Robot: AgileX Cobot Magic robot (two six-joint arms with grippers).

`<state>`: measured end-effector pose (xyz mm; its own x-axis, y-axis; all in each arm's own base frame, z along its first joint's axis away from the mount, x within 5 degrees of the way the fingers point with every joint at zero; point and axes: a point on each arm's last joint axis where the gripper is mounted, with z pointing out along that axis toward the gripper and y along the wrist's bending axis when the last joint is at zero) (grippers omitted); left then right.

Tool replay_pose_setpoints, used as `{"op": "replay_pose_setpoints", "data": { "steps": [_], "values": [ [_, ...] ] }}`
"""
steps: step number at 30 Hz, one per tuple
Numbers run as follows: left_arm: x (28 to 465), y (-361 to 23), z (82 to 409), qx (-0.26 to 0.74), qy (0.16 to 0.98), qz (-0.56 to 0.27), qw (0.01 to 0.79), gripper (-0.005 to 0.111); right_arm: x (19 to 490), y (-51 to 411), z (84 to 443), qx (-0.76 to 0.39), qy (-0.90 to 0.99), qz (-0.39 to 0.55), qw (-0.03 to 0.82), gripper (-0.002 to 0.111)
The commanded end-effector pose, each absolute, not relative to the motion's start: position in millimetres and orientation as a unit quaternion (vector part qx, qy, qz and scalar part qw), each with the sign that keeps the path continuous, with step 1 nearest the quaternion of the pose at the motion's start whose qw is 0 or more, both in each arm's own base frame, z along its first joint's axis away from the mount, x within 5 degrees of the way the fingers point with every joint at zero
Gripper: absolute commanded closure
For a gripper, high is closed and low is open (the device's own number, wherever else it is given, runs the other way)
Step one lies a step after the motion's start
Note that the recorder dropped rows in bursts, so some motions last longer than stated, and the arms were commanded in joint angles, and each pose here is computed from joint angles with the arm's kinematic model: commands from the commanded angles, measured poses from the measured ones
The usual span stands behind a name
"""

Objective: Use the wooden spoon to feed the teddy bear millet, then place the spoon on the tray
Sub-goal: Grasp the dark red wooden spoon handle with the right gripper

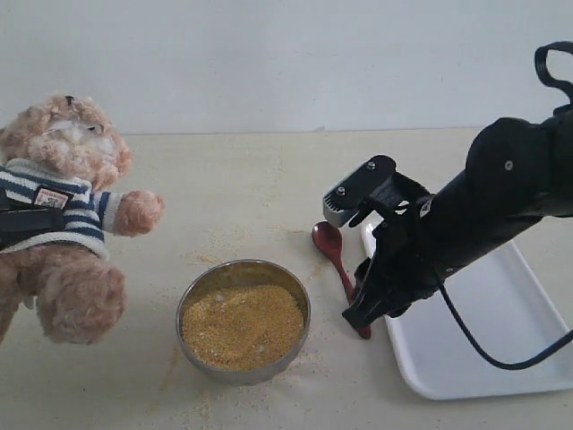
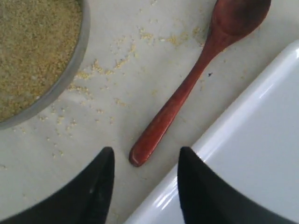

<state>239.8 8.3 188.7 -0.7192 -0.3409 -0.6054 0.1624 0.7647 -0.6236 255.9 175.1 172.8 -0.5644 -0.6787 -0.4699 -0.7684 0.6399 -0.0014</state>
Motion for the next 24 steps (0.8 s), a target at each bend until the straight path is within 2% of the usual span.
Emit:
{"op": "replay_pose_setpoints", "data": {
  "steps": [1,8,12,24],
  "values": [
    [239.7,7.4,190.1,-0.055,0.857,-0.349,0.375,0.102,261.5,181.1,160.6,-0.370,0.894,0.124,0.219,0.062],
    [240.0,7.2,190.7,-0.057,0.855,-0.352,0.377,0.102,276.7,185.1,141.5,-0.348,0.898,0.109,0.248,0.063],
    [240.0,7.2,190.7,-0.057,0.855,-0.352,0.377,0.102,278.1,185.3,121.4,-0.349,0.904,0.102,0.224,0.063],
    [239.9,6.9,190.9,-0.060,0.854,-0.355,0.376,0.102,279.4,185.5,114.7,-0.340,0.909,0.100,0.221,0.063]
  ]
}}
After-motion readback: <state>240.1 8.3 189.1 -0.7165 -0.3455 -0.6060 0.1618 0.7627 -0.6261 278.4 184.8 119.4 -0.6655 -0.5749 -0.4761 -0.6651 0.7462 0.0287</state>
